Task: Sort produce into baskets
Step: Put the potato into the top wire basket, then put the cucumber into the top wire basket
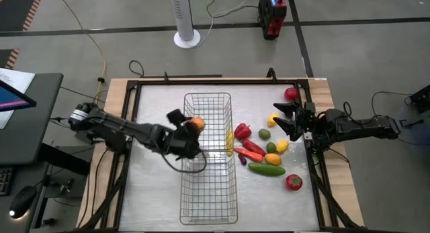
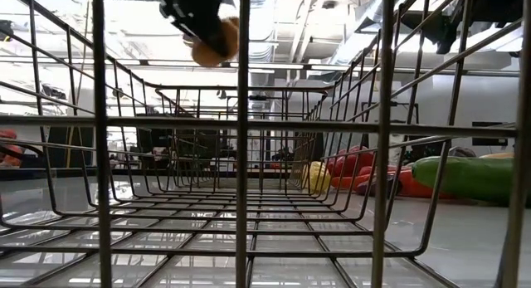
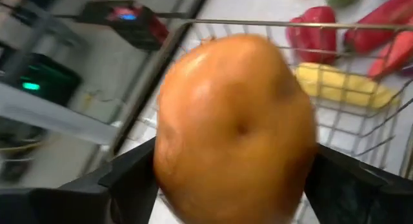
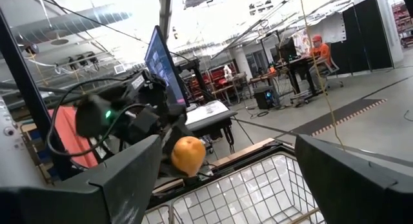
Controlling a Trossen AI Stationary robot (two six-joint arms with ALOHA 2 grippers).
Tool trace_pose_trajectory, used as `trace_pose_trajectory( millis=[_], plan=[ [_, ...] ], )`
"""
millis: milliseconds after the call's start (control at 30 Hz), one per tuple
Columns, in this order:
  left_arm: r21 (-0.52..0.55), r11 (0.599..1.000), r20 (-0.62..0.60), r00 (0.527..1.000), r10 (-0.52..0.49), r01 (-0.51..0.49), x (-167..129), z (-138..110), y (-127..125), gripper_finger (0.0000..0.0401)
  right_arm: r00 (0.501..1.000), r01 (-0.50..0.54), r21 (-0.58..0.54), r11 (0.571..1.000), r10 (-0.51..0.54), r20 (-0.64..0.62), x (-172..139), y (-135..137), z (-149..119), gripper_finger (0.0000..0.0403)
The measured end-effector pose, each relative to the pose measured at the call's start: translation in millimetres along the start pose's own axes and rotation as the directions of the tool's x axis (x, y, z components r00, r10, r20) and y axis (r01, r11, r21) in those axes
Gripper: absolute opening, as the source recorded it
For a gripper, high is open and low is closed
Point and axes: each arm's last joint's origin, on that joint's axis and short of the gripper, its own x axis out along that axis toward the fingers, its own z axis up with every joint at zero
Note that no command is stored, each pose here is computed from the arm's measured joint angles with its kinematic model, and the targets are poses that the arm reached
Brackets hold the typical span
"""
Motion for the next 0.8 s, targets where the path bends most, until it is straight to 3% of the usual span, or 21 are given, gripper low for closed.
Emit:
trace_pose_trajectory(
  millis=[167, 367, 467, 600, 800],
  plan=[
    [-0.013, 0.995, -0.047, 0.994, -0.103, 0.102, 16, 7, 11, 0.0356, 1.000, 0.007, -0.008, 1.000, -0.007, -0.025, 0, -1, -3, 0.0382],
    [0.024, 0.993, -0.030, 0.992, -0.119, 0.119, 15, 8, 9, 0.0378, 0.992, 0.082, -0.046, 0.996, -0.086, -0.095, 3, -4, -12, 0.0382],
    [0.060, 0.991, 0.042, 0.992, -0.118, 0.115, 4, 11, -3, 0.0371, 0.984, 0.110, -0.070, 0.991, -0.119, -0.132, 8, -4, -19, 0.0382],
    [0.129, 0.991, 0.189, 0.980, -0.055, 0.031, -22, 11, -23, 0.0350, 0.956, 0.138, -0.108, 0.985, -0.161, -0.244, 18, -2, -23, 0.0382],
    [0.176, 0.984, 0.254, 0.965, -0.061, 0.016, -43, 5, -38, 0.0314, 0.860, 0.189, -0.153, 0.970, -0.239, -0.452, 39, 5, -35, 0.0382]
  ],
)
